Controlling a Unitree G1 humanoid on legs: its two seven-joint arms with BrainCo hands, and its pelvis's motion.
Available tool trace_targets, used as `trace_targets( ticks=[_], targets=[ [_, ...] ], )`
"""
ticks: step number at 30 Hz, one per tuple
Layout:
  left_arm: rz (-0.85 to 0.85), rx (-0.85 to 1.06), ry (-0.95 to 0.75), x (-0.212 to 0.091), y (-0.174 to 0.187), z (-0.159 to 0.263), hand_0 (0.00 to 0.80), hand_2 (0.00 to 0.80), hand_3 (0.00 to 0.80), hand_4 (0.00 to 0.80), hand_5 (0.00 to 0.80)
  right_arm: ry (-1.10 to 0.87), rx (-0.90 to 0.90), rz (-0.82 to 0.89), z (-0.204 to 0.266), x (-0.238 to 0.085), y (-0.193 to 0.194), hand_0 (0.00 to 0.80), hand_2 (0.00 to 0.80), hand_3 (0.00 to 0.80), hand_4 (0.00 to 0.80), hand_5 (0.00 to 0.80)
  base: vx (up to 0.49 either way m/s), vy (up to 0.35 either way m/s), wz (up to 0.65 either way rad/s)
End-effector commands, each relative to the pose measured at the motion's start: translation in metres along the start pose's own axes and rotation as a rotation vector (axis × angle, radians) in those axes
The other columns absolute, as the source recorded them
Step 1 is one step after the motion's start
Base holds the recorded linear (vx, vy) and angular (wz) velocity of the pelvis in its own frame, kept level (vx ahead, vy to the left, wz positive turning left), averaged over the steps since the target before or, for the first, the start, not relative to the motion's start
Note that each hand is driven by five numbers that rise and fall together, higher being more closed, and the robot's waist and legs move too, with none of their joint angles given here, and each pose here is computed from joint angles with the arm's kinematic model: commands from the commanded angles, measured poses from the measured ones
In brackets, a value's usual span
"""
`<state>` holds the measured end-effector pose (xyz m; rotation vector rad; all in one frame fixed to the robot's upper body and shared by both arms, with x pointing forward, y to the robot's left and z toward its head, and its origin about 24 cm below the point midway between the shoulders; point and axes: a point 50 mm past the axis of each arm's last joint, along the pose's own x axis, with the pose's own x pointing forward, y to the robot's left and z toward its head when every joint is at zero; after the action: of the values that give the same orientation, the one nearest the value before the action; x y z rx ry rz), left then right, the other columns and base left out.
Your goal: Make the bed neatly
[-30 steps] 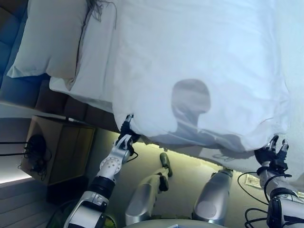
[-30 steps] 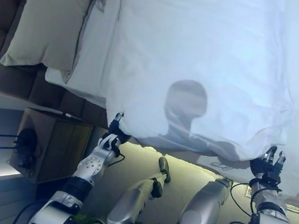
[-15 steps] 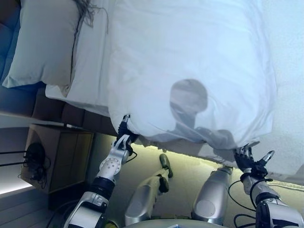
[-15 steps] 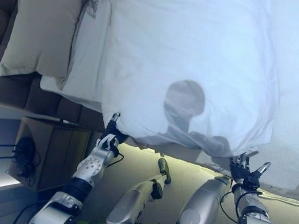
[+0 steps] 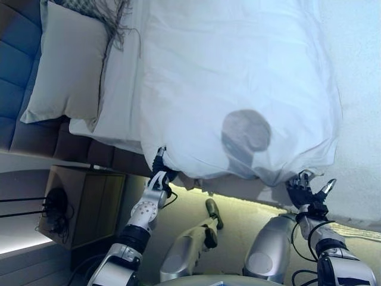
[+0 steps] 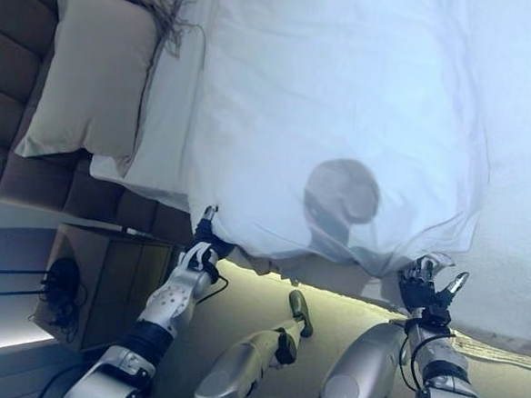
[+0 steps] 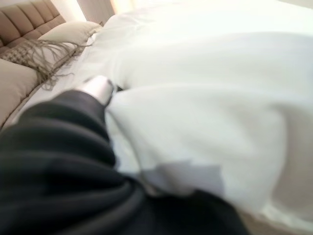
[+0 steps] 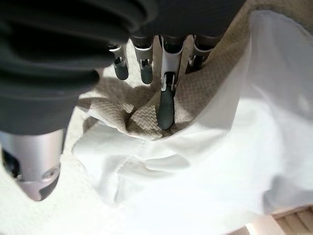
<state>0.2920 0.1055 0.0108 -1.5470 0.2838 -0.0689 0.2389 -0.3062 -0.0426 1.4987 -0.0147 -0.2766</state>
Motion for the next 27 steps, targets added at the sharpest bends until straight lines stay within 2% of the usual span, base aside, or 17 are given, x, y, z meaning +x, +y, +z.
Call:
trace_targets(
  ticks=[1,10,13,20,27],
  targets=[
    [-0.143,-0.033,-0.032,0.009,-0.026,0.002,0.8,0.8,0.8,0.8,0.8,0.069,-0.038,0.131,-0.018,0.006,0.013,0.0,0.0,0.0,0.0,0.0,0.013,-0.057,0.02],
    [-0.119,-0.048,-0.05,0.007,-0.017,0.006,0.8,0.8,0.8,0.8,0.8,-0.065,-0.002,-0.126,0.018,-0.032,-0.031,0.0,0.0,0.0,0.0,0.0,0.015,-0.004,0.01],
    [-0.115,-0.052,-0.07,0.006,-0.014,0.01,0.8,0.8,0.8,0.8,0.8,-0.078,-0.014,-0.153,0.028,-0.046,-0.041,0.0,0.0,0.0,0.0,0.0,0.012,0.01,-0.03],
    [-0.105,-0.066,-0.087,0.005,-0.011,0.014,0.8,0.8,0.8,0.8,0.8,-0.002,-0.097,-0.137,0.03,-0.057,-0.045,0.0,0.0,0.0,0.0,0.0,0.018,0.029,-0.05],
    [-0.101,-0.064,-0.06,0.007,-0.011,0.006,0.8,0.8,0.8,0.8,0.8,0.121,-0.178,-0.039,0.015,-0.035,-0.027,0.0,0.0,0.0,0.0,0.0,-0.002,0.008,-0.02]
  ],
)
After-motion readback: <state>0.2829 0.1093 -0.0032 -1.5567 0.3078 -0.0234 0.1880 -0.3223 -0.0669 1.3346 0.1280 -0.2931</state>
